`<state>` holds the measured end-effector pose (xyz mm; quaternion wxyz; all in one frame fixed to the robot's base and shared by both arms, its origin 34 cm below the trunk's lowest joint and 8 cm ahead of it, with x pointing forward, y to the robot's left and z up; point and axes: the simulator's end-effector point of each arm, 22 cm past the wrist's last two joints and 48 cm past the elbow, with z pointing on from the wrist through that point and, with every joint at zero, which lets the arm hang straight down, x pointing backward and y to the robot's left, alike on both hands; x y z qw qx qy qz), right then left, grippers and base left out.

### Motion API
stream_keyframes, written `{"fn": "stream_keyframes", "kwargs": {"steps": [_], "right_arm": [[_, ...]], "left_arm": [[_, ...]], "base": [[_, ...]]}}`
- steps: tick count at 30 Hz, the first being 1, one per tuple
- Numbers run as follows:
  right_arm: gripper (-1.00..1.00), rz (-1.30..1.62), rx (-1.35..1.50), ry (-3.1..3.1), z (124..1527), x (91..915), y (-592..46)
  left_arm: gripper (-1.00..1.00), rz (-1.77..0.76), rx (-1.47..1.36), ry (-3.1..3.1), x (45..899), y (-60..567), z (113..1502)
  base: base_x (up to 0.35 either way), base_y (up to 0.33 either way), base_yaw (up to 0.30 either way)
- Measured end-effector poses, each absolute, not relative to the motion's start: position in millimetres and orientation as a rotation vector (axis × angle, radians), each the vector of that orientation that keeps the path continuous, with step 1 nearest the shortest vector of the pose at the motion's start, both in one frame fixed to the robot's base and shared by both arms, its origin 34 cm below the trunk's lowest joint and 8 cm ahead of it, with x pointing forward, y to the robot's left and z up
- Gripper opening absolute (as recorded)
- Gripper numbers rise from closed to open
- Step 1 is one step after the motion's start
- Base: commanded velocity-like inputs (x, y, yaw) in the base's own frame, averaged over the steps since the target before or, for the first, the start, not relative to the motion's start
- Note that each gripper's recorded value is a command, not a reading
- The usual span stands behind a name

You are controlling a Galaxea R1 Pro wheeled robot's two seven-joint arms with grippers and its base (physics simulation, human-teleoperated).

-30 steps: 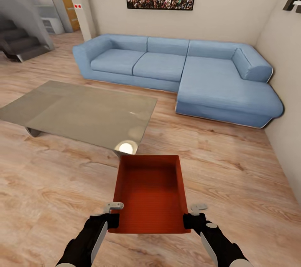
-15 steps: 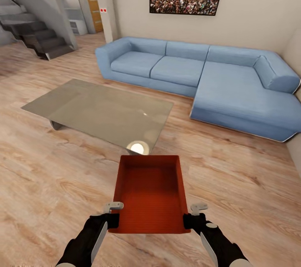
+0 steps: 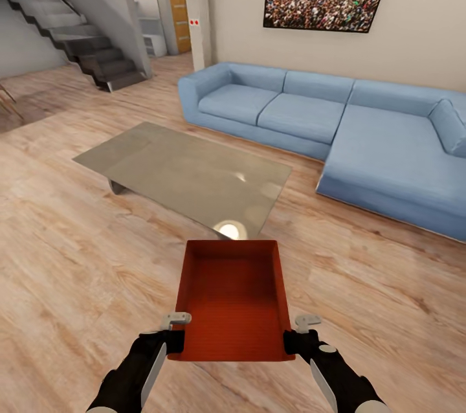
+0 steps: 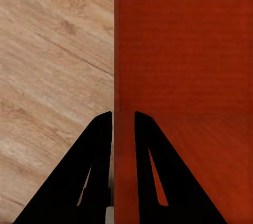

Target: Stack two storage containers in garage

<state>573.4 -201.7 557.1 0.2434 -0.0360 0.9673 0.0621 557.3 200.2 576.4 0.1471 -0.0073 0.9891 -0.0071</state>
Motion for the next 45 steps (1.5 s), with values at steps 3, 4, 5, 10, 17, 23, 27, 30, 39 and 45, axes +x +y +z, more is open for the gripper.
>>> {"fn": "stream_keyframes", "kwargs": {"steps": [3,4,5,10,17,23,27,30,39,45], "right_arm": [[-1.00,0.169,-0.099,2.640,562,574,-202],[-1.00,0.169,-0.099,2.639,564,574,-202],[-1.00,0.169,-0.099,2.638,566,575,-202],[-1.00,0.169,-0.099,2.633,575,575,-202],[-1.00,0.168,-0.099,2.626,587,577,-202],[-1.00,0.168,-0.100,2.620,597,578,-202],[-1.00,0.167,-0.100,2.616,604,578,-202],[-1.00,0.167,-0.100,2.613,609,579,-202],[-1.00,0.166,-0.100,2.604,623,579,-202],[-1.00,0.166,-0.101,2.599,633,580,-202]], "left_arm": [[-1.00,-0.020,-0.021,2.843,558,200,582],[-1.00,-0.020,-0.021,2.842,558,200,584],[-1.00,-0.020,-0.021,2.841,558,200,585],[-1.00,-0.020,-0.021,2.837,559,200,594],[-1.00,-0.020,-0.021,2.830,560,200,606],[-1.00,-0.021,-0.021,2.824,561,200,616],[-1.00,-0.021,-0.021,2.820,561,200,623],[-1.00,-0.021,-0.020,2.817,562,200,628],[-1.00,-0.021,-0.020,2.808,563,200,642],[-1.00,-0.021,-0.020,2.802,563,200,651]], "base": [[0.000,0.000,0.250],[0.000,0.000,0.247],[0.000,0.000,0.246],[0.000,0.000,0.242],[0.000,0.000,0.235],[0.000,0.000,0.232],[0.000,0.000,0.232],[0.000,0.000,0.232],[0.000,0.000,0.232],[0.000,0.000,0.237]]}}
